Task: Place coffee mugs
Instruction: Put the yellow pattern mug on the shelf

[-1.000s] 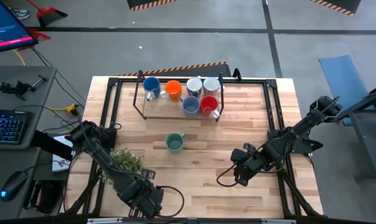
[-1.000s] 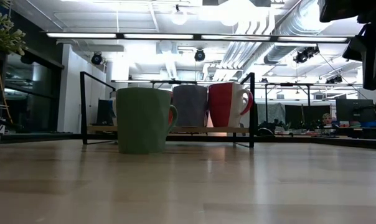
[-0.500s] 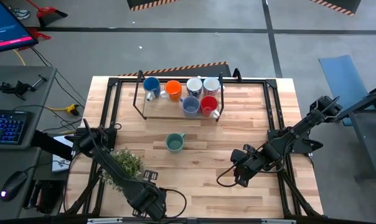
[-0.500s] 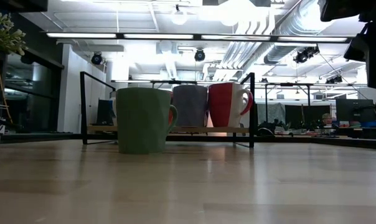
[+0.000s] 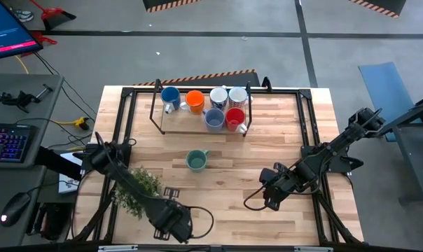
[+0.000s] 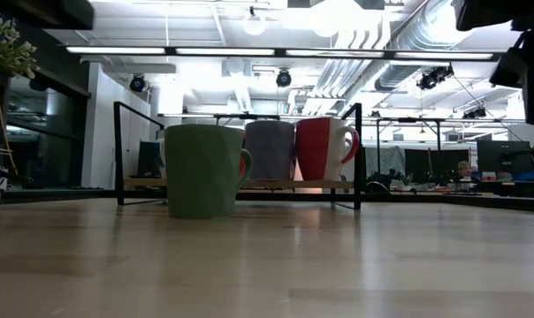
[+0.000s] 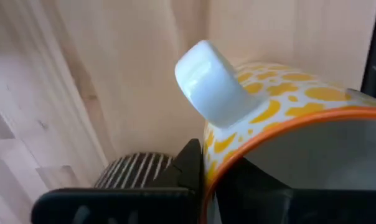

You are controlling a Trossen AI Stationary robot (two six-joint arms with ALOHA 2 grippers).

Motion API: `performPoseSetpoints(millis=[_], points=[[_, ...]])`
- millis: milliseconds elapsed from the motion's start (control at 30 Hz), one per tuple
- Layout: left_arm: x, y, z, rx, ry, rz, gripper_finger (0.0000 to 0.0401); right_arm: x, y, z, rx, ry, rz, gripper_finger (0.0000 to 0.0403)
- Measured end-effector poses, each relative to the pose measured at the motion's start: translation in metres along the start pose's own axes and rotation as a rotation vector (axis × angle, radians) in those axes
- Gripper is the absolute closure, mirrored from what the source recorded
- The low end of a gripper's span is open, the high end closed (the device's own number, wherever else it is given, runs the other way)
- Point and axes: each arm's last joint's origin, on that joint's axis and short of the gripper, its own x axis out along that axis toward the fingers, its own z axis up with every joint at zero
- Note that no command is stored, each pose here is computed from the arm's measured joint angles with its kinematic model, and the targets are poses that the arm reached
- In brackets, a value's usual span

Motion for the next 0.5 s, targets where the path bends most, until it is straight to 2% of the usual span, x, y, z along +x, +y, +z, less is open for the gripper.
performPoseSetpoints(millis=[200, 333, 500], points=[[-0.013, 0.022, 0.005, -0.005, -0.056, 0.037, 0.0393, 0.000, 0.000, 0.001, 0.000, -0.022, -0.014, 0.0314], [-0.050, 0.046, -0.003, -0.042, -0.112, 0.041, 0.0393, 0.000, 0.000, 0.001, -0.006, -0.022, -0.015, 0.0314], [-0.104, 0.089, -0.032, -0.106, -0.172, 0.078, 0.0393, 0.000, -0.001, 0.001, -0.008, -0.045, -0.030, 0.0314]])
